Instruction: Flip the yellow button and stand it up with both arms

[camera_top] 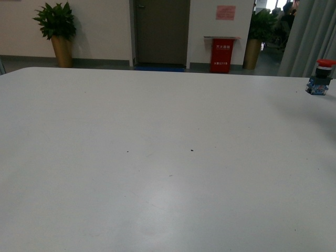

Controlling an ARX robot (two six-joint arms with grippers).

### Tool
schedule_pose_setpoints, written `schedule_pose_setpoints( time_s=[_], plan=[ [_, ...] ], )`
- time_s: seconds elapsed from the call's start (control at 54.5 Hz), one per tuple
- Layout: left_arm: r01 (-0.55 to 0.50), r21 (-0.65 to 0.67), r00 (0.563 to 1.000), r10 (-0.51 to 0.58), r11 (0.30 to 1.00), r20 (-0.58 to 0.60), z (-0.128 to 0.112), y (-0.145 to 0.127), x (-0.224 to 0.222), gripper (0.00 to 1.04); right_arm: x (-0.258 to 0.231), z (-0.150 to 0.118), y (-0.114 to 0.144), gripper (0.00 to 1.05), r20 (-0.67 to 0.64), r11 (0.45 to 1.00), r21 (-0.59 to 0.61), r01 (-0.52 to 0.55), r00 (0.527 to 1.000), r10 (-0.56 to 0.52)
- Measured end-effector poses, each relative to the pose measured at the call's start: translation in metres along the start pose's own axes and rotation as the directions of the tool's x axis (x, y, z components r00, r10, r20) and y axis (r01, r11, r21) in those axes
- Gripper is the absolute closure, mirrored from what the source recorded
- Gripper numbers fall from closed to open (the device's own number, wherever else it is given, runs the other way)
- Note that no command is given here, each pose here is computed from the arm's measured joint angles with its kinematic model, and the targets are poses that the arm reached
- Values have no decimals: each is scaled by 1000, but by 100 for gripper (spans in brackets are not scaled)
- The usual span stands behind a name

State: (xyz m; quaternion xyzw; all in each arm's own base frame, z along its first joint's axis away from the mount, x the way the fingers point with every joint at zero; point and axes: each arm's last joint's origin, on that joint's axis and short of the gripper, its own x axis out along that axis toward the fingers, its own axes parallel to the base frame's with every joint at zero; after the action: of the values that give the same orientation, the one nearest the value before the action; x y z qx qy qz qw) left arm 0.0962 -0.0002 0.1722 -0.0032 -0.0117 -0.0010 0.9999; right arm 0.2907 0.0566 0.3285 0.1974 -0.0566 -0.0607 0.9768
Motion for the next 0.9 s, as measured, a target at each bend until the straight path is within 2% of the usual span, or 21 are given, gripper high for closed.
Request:
schedule_pose_setpoints(
  time_s=[0.147, 0.312, 0.404, 0.459, 0.551, 0.643, 0.698, 0.9],
  plan=[
    [0, 0, 1000, 0, 1000, 0, 0, 0, 0, 7, 6, 22, 4, 100, 135, 967, -252, -48, 987, 84],
    [0, 0, 1000, 0, 1000, 0, 0, 0, 0, 7, 11, 30, -3, 100, 136, 929, -366, -49, 985, 105],
    [0, 0, 1000, 0, 1000, 0, 0, 0, 0, 7, 12, 33, -6, 100, 195, 892, -451, -41, 970, 143],
    [0, 0, 1000, 0, 1000, 0, 0, 0, 0, 7, 10, 34, -5, 100, 239, 842, -538, -42, 950, 200],
    [0, 0, 1000, 0, 1000, 0, 0, 0, 0, 7, 9, 30, -4, 100, 252, 780, -625, -29, 938, 237],
    [0, 0, 1000, 0, 1000, 0, 0, 0, 0, 7, 10, 17, -5, 100, 247, 667, -745, 5, 931, 269],
    [0, 0, 1000, 0, 1000, 0, 0, 0, 0, 7, 11, 11, -7, 100, 234, 617, -787, 20, 934, 269],
    [0, 0, 1000, 0, 1000, 0, 0, 0, 0, 7, 11, 2, -8, 100, 201, 485, -873, 44, 940, 277]
  ],
)
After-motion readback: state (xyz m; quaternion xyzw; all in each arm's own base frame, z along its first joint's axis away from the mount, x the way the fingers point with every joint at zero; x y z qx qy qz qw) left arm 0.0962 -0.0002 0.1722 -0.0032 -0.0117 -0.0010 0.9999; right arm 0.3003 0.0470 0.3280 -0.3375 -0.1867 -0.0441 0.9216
